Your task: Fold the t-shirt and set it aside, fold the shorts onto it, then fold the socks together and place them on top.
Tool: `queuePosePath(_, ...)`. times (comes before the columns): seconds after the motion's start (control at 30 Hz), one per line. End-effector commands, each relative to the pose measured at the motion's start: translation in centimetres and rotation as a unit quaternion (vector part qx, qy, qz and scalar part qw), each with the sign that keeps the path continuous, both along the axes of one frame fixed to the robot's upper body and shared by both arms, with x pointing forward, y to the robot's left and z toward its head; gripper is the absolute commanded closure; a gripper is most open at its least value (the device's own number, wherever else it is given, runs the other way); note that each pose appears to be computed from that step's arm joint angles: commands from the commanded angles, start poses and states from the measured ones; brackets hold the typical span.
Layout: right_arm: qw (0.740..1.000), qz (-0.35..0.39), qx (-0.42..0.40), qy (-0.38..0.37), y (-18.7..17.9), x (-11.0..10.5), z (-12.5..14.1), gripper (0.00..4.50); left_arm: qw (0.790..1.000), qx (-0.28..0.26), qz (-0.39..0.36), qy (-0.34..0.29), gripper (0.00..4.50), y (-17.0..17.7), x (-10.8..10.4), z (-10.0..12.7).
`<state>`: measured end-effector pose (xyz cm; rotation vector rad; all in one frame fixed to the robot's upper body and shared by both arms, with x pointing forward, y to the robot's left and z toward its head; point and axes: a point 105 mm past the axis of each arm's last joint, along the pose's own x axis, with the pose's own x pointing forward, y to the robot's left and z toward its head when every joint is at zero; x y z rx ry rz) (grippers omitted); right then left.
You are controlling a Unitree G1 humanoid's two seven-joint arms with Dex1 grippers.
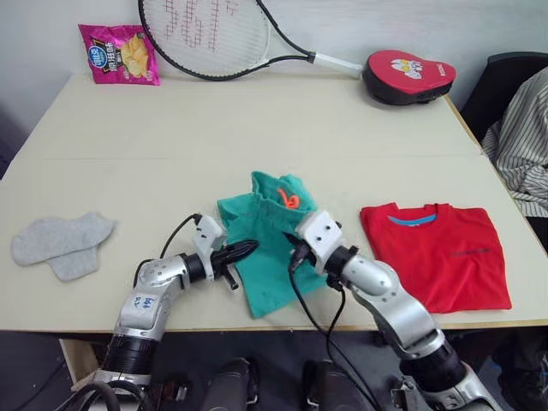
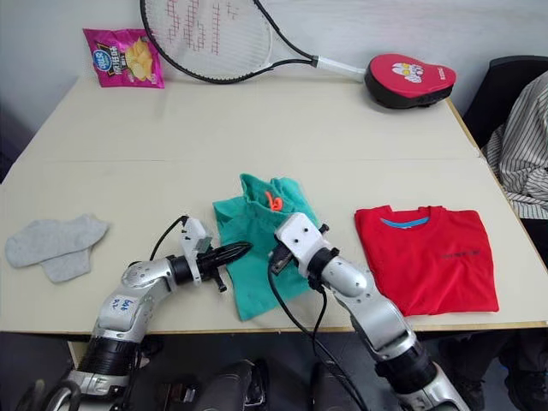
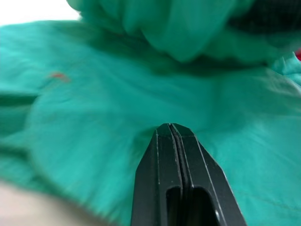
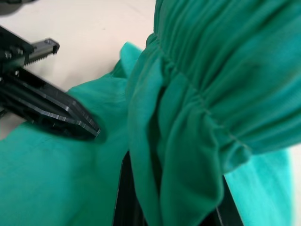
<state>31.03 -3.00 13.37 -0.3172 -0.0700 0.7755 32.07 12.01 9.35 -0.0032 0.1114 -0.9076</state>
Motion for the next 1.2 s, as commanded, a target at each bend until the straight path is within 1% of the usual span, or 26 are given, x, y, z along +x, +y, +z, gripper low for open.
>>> queuePosePath(0.03,0.997,0.048,0.029,0.046,1.1,-0.9,0.4,4.01,1.000,-0.012,0.012,-0.020,4.50,0.9,0.2,0.8)
queuePosePath(0.1,0.994,0.070,0.036,0.073,1.3,-1.3,0.3,3.44,1.000,-0.009,0.014,-0.023,4.50,1.2,0.2,0.8)
queuePosePath(0.13,0.990,0.098,0.042,0.088,1.5,-1.8,0.5,3.10,0.999,-0.011,0.017,-0.027,4.50,1.5,0.2,1.0)
queuePosePath(0.23,0.968,0.189,0.064,0.149,1.1,-3.9,1.6,2.01,0.999,-0.006,0.030,-0.037,4.50,2.9,0.1,1.2)
queuePosePath(0.33,0.945,0.256,0.072,0.190,-0.3,-5.7,2.8,0.99,0.998,0.010,0.043,-0.037,4.50,4.6,-0.2,1.1)
queuePosePath(0.43,0.920,0.311,0.091,0.219,-2.9,-7.2,4.5,0.99,0.996,0.040,0.065,-0.040,4.50,7.5,-0.8,1.0)
queuePosePath(0.47,0.918,0.313,0.097,0.221,-3.8,-7.2,4.9,0.99,0.995,0.044,0.071,-0.047,4.50,8.5,-1.1,1.2)
queuePosePath(0.5,0.920,0.309,0.108,0.218,-4.5,-6.7,5.4,0.99,0.995,0.037,0.065,-0.066,4.50,9.0,-1.5,1.9)
queuePosePath(0.57,0.934,0.275,0.131,0.188,-5.4,-4.8,6.2,1.40,0.994,0.009,0.057,-0.096,4.50,9.5,-1.9,3.3)
queuePosePath(0.6,0.943,0.255,0.136,0.168,-5.6,-3.7,6.3,1.59,0.993,-0.013,0.035,-0.113,4.50,8.8,-2.2,4.4)
queuePosePath(0.67,0.958,0.225,0.130,0.126,-5.6,-1.8,6.1,2.23,0.990,-0.038,-0.008,-0.135,4.50,6.9,-2.3,6.1)
queuePosePath(0.7,0.961,0.219,0.126,0.111,-5.6,-1.2,6.0,2.58,0.989,-0.043,-0.021,-0.140,4.50,6.2,-2.3,6.5)
queuePosePath(0.77,0.972,0.193,0.108,0.074,-5.0,0.8,5.3,3.31,0.986,-0.034,-0.069,-0.146,4.50,3.5,-2.0,6.9)
queuePosePath(0.8,0.976,0.187,0.092,0.056,-4.5,1.6,4.9,3.70,0.984,-0.018,-0.096,-0.146,4.50,1.9,-1.8,6.7)
queuePosePath(0.87,0.980,0.184,0.071,0.029,-3.6,2.7,4.3,4.42,0.982,0.001,-0.123,-0.145,4.50,-0.1,-1.5,6.3)
queuePosePath(0.93,0.980,0.192,0.051,0.012,-2.3,3.6,3.5,4.47,0.986,0.001,-0.106,-0.129,4.50,-1.9,-0.2,5.7)
queuePosePath(1.0,0.980,0.197,0.034,0.002,-1.1,4.4,2.6,4.47,0.986,0.041,-0.109,-0.116,4.50,-3.3,0.4,4.3)
queuePosePath(1.1,0.981,0.191,0.030,-0.004,-0.2,5.4,1.4,4.47,0.991,0.064,-0.086,-0.084,4.50,-3.6,1.1,2.6)
queuePosePath(1.17,0.986,0.165,0.035,0.002,-0.4,6.5,0.5,4.47,0.992,0.085,-0.064,-0.060,4.50,-3.1,1.5,1.2)
queuePosePath(1.2,0.988,0.149,0.033,0.003,-0.7,7.1,-0.1,4.47,0.991,0.106,-0.055,-0.052,4.50,-2.8,1.5,0.4)
